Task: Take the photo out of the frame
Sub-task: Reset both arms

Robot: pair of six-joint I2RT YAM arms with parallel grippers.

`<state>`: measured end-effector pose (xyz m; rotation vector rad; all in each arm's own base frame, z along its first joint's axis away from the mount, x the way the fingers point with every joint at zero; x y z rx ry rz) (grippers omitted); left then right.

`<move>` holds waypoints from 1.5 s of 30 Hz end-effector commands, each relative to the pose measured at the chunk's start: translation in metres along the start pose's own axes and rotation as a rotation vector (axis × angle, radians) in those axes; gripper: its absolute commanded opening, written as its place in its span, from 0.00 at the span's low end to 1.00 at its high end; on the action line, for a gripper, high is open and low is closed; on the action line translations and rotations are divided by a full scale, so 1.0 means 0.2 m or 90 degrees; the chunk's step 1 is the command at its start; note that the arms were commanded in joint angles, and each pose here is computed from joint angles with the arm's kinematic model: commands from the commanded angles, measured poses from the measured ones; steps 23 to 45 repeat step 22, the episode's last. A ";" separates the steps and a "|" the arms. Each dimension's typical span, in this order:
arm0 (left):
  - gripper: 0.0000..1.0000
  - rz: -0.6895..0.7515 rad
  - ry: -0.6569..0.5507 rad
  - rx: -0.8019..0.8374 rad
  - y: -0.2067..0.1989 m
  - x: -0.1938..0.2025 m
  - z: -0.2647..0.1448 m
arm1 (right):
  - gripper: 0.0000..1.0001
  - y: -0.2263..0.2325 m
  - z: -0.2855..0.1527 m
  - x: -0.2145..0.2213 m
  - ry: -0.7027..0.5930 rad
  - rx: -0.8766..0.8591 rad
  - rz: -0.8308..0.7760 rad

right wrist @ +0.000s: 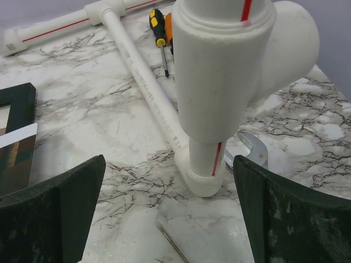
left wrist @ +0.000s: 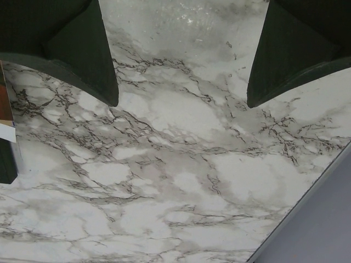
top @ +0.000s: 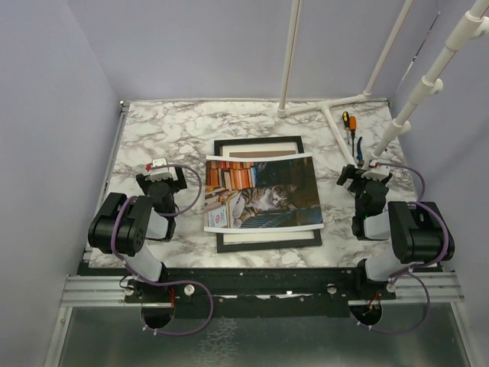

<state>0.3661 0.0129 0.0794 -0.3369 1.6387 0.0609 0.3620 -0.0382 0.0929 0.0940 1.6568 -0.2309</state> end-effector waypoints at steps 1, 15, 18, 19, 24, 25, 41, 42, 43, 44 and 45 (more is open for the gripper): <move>0.99 0.000 -0.003 -0.008 -0.02 -0.01 0.03 | 1.00 0.00 0.02 -0.05 -0.023 -0.004 -0.005; 0.99 0.009 0.002 0.006 -0.03 -0.01 0.04 | 1.00 0.00 0.02 -0.05 -0.026 -0.005 -0.006; 0.99 0.009 0.002 0.006 -0.03 -0.01 0.04 | 1.00 0.00 0.02 -0.05 -0.026 -0.005 -0.006; 0.99 0.009 0.004 0.007 -0.04 -0.01 0.04 | 1.00 0.00 0.02 -0.05 -0.026 -0.005 -0.006; 0.99 0.009 0.004 0.007 -0.04 -0.01 0.04 | 1.00 0.00 0.02 -0.05 -0.027 -0.005 -0.006; 0.99 0.009 0.004 0.007 -0.04 -0.01 0.04 | 1.00 0.00 0.02 -0.05 -0.027 -0.005 -0.006; 0.99 0.009 0.004 0.007 -0.04 -0.01 0.04 | 1.00 0.00 0.02 -0.05 -0.027 -0.005 -0.006; 0.99 0.009 0.004 0.007 -0.04 -0.01 0.04 | 1.00 0.00 0.02 -0.05 -0.027 -0.005 -0.006; 0.99 0.009 0.004 0.007 -0.04 -0.01 0.04 | 1.00 0.00 0.02 -0.05 -0.027 -0.005 -0.006; 0.99 0.009 0.004 0.007 -0.04 -0.01 0.04 | 1.00 0.00 0.02 -0.05 -0.027 -0.005 -0.006; 0.99 0.009 0.004 0.007 -0.04 -0.01 0.04 | 1.00 0.00 0.02 -0.05 -0.027 -0.005 -0.006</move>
Point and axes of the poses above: each gripper's point midway between its finger pads, its own z axis out along the fingers, its own y axis along the line the jaws close on, x = y × z, the point moved 1 cm from there along -z, back along the fingers, and after that the axes turned 9 degrees about -z, right-handed, at the moved point
